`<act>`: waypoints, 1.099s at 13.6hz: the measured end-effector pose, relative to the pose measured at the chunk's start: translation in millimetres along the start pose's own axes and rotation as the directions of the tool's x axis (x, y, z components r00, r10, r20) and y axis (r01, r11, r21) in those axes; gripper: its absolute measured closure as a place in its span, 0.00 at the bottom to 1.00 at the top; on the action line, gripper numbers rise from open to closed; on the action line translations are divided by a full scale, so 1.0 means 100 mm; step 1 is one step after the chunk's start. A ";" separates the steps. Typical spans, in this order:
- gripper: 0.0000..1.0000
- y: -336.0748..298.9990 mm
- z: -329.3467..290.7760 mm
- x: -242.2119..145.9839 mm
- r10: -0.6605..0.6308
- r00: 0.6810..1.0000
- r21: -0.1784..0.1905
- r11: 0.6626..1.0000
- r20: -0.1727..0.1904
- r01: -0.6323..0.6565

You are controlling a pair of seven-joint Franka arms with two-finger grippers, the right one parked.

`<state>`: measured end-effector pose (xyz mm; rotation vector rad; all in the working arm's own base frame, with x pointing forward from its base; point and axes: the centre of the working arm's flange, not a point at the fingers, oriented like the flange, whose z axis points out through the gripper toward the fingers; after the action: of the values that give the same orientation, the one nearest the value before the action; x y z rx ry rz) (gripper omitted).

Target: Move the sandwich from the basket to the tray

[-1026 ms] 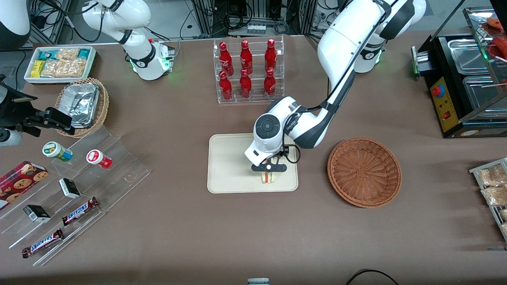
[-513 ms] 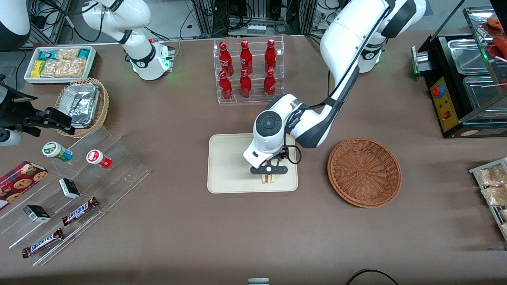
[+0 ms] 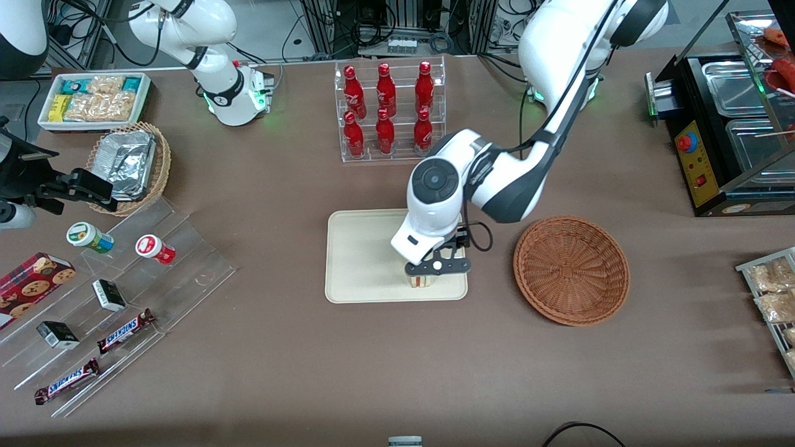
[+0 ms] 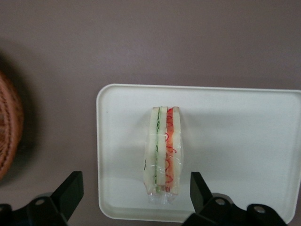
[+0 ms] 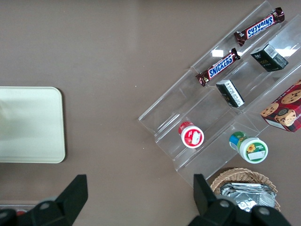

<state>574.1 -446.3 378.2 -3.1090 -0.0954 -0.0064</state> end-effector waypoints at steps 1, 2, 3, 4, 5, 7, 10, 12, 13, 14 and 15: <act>0.00 -0.10 -0.14 0.04 -0.015 1.000 0.010 1.000 -0.009 0.015; 0.00 -0.23 -0.26 0.10 -0.030 0.999 0.024 0.999 -0.015 0.031; 0.00 -0.37 -0.38 0.16 -0.033 0.999 0.035 0.999 -0.024 0.034; 0.00 -0.50 -0.50 0.22 -0.031 0.999 0.043 0.999 -0.033 0.032; 0.00 -0.65 -0.61 0.28 -0.037 0.999 0.052 0.998 -0.039 0.039; 0.00 -0.99 -0.82 0.43 -0.060 0.997 0.043 0.997 -0.042 0.062; 0.00 -1.66 -1.06 0.69 -0.071 0.997 0.032 0.997 -0.024 0.072; 0.00 -2.15 -1.18 0.83 -0.066 0.998 0.032 0.997 -0.004 0.066; 0.00 -2.38 -1.24 0.89 -0.065 0.998 0.031 0.997 0.001 0.065; 0.00 -2.60 -1.29 0.94 -0.067 0.998 0.032 0.997 0.004 0.067; 0.00 -2.80 -1.33 0.97 -0.069 0.998 0.031 0.997 0.010 0.068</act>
<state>653.6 -164.9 520.3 -3.0734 -0.2005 0.0105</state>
